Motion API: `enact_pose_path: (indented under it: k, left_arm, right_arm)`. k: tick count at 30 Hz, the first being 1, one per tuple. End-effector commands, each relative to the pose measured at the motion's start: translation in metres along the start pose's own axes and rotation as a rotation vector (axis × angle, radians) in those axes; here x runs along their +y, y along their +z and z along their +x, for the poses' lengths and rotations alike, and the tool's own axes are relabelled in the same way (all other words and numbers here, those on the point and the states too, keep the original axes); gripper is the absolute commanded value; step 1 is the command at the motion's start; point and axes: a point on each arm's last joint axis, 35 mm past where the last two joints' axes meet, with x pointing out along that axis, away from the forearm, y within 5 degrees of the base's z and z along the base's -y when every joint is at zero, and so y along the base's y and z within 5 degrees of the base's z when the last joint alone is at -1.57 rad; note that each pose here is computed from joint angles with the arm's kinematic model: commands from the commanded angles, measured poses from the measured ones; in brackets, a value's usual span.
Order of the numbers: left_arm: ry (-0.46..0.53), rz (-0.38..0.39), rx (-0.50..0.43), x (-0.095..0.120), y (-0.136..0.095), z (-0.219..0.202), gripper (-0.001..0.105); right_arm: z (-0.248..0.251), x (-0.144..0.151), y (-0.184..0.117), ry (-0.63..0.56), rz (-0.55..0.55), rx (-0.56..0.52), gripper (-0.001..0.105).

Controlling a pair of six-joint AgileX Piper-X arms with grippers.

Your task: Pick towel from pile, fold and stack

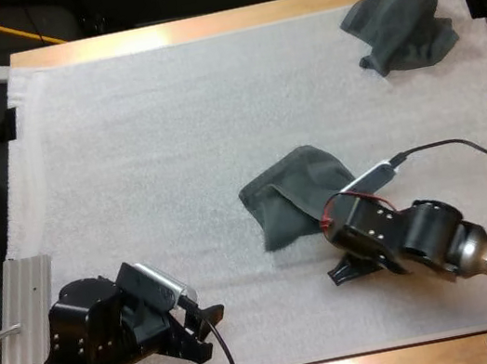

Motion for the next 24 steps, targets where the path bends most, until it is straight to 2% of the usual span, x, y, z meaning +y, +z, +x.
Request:
enact_pose_path:
  k: [1, 5, 9, 13, 17, 18, 24]
  left_arm:
    - [-0.023, 0.027, -0.034, -0.003, 0.004, -0.002, 0.06]
    - [-0.037, 0.048, -0.076, -0.002, 0.01, 0.001, 0.06]
    - [-0.046, 0.038, -0.082, 0.002, 0.016, 0.012, 0.06]
    - [-0.059, -0.012, -0.023, 0.01, 0.025, 0.033, 0.06]
    - [-0.083, -0.054, 0.078, 0.017, 0.034, 0.062, 0.06]
    - [-0.078, -0.045, 0.051, 0.016, 0.034, 0.055, 0.061]
    - [-0.125, -0.135, 0.153, 0.031, 0.049, 0.099, 0.061]
  right_arm:
    - [-0.018, -0.008, -0.009, -0.025, 0.036, -0.006, 0.0]
    - [-0.025, -0.012, -0.016, -0.029, 0.066, 0.002, 0.0]
    - [-0.027, -0.012, -0.018, -0.024, 0.09, 0.002, 0.0]
    - [-0.024, -0.011, -0.019, -0.016, 0.108, 0.003, 0.0]
    - [-0.023, -0.01, -0.018, -0.004, 0.118, 0.0, 0.0]
    - [-0.024, -0.011, -0.018, -0.02, 0.105, 0.005, 0.0]
    - [-0.026, -0.01, -0.018, -0.022, 0.114, -0.006, 0.0]
